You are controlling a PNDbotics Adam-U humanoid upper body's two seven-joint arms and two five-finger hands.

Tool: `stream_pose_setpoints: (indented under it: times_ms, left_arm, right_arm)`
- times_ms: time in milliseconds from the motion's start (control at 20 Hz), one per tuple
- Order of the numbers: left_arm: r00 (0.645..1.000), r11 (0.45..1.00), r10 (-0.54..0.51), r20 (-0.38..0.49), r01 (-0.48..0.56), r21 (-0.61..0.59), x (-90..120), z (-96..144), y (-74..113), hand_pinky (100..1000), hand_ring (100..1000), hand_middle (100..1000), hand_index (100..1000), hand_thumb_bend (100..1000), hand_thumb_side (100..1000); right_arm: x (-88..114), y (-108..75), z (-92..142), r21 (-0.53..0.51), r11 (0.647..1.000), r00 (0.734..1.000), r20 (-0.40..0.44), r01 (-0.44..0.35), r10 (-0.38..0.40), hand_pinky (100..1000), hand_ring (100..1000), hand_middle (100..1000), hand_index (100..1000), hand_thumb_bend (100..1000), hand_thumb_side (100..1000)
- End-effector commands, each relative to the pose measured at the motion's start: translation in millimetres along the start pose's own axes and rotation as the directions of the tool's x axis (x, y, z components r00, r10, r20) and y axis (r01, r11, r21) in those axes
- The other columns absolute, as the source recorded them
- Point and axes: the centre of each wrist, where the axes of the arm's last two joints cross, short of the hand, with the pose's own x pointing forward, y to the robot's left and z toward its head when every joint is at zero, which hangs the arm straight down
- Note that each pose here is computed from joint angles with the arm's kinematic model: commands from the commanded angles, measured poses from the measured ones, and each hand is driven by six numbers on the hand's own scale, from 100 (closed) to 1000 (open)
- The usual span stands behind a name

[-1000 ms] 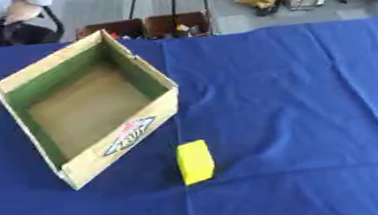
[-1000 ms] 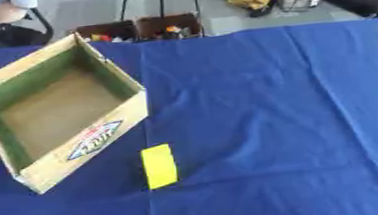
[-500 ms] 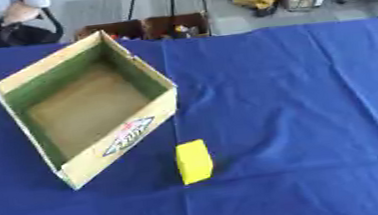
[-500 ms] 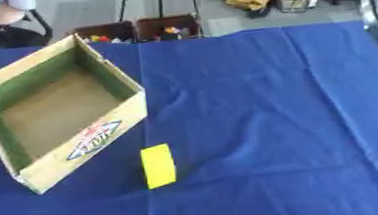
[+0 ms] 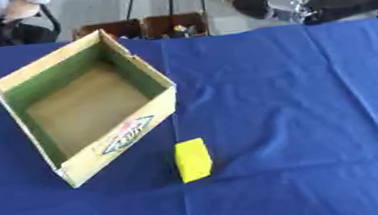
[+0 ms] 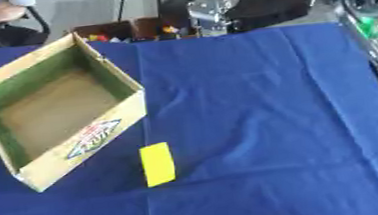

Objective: Pick up objects on the table and place them in the box.

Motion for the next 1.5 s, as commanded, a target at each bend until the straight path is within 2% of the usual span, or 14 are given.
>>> stream_pose_setpoints:
  times_ms: [50,100,300,750,1150,1500]
  left_arm:
    - [0.999,1.000,-0.003,0.033,0.003,-0.015,4.7,-9.2,2.3,731,895,869,927,100,926]
    - [0.999,1.000,-0.002,0.033,0.003,-0.015,4.7,-9.2,2.2,731,895,869,927,100,926]
    - [0.999,1.000,-0.002,0.032,0.003,-0.014,4.6,-8.9,2.5,731,895,869,927,100,925]
    - [1.000,1.000,0.004,0.028,-0.003,-0.014,4.7,-8.3,1.2,730,896,868,927,100,924]
    - [1.000,1.000,0.009,0.023,-0.009,-0.015,4.6,-7.1,0.2,729,896,868,927,100,924]
    - [1.000,1.000,0.012,0.020,-0.012,-0.017,4.6,-6.5,-0.5,728,896,868,927,100,923]
  right_arm:
    - [2.5,-5.3,-4.5,0.078,0.997,1.000,0.007,-0.014,0.014,841,864,847,891,505,845]
    - [3.3,-4.1,-6.3,0.108,0.994,1.000,0.013,-0.012,0.010,841,867,848,894,524,776]
    - [6.8,2.4,-8.3,0.218,0.976,0.999,0.035,0.006,-0.014,842,875,856,898,575,646]
    - [16.3,18.6,-7.4,0.328,0.944,0.997,0.057,0.021,-0.042,832,883,890,926,624,518]
    - [31.8,32.7,-17.7,0.365,0.930,0.993,0.081,0.050,-0.085,816,877,883,919,622,516]
    - [45.9,45.2,-25.2,0.390,0.917,0.991,0.061,0.083,-0.116,814,883,896,923,610,514]
